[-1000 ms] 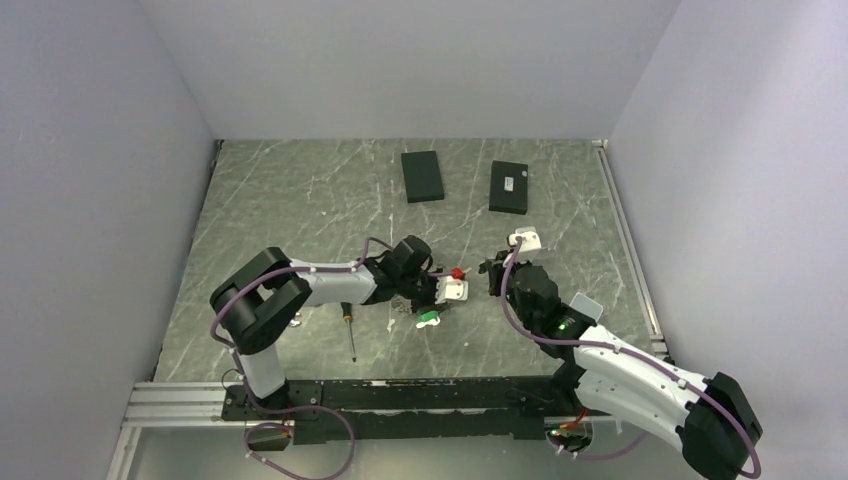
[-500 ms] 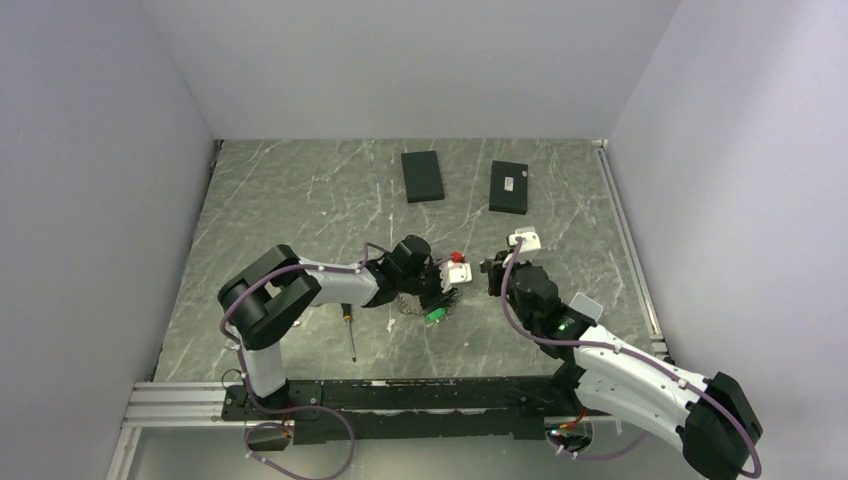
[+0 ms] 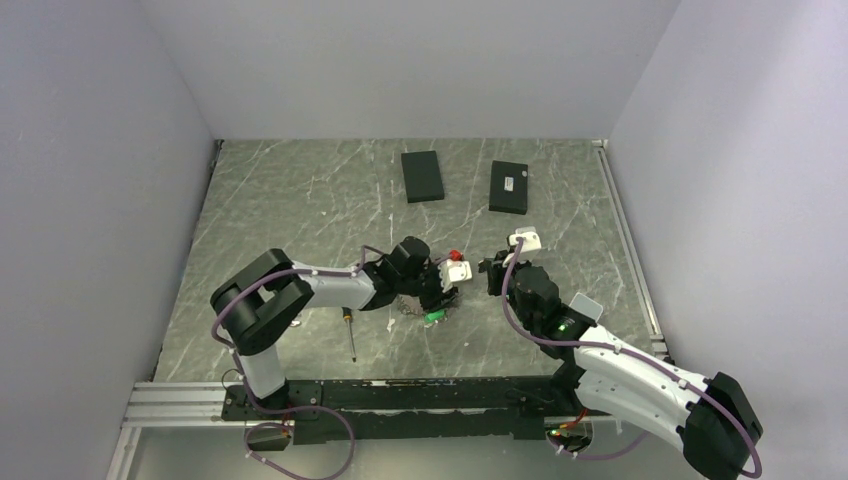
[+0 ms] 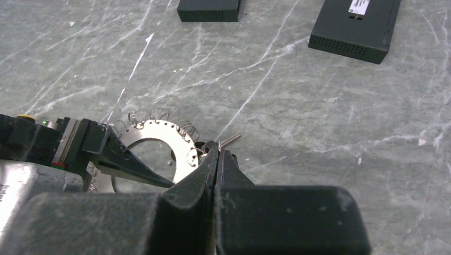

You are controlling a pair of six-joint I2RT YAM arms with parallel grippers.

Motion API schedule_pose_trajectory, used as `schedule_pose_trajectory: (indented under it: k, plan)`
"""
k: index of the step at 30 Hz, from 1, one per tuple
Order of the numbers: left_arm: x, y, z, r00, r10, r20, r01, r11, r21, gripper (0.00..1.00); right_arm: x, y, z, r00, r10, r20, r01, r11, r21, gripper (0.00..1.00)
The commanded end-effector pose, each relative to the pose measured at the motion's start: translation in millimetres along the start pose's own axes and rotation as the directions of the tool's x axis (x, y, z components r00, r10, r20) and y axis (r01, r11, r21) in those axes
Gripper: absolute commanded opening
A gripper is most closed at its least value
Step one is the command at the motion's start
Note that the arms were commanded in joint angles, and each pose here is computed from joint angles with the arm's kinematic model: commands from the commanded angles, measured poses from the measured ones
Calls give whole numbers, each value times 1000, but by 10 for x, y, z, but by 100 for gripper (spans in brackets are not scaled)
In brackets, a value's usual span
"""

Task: Put the keys on the keyring

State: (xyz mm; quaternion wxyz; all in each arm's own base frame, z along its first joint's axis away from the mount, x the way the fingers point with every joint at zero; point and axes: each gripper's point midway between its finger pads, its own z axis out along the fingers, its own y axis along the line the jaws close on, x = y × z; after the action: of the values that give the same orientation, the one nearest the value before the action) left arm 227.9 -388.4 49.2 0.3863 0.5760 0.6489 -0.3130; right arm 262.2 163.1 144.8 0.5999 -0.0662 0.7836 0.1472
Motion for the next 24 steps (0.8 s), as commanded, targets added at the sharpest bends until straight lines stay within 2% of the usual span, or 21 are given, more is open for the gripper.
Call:
schedule_pose_trajectory:
  k: [1,6,8,24]
  plan:
    - [-279,-18,-101,998,43,54,-44,999,6,48,-131,38,4,998,22,52,-21,1000,-10,0]
    - [-227,-223,-108,996,87,3,-86,984,156,48,-135,30,0,998,21,55,-21,1000,-7,0]
    - [-176,-237,-106,995,102,-19,-98,980,172,48,-137,27,-1,998,21,56,-21,1000,-6,0]
    - [-33,5,86,989,141,-38,-138,988,67,44,-120,27,0,998,18,53,-17,1000,-4,0]
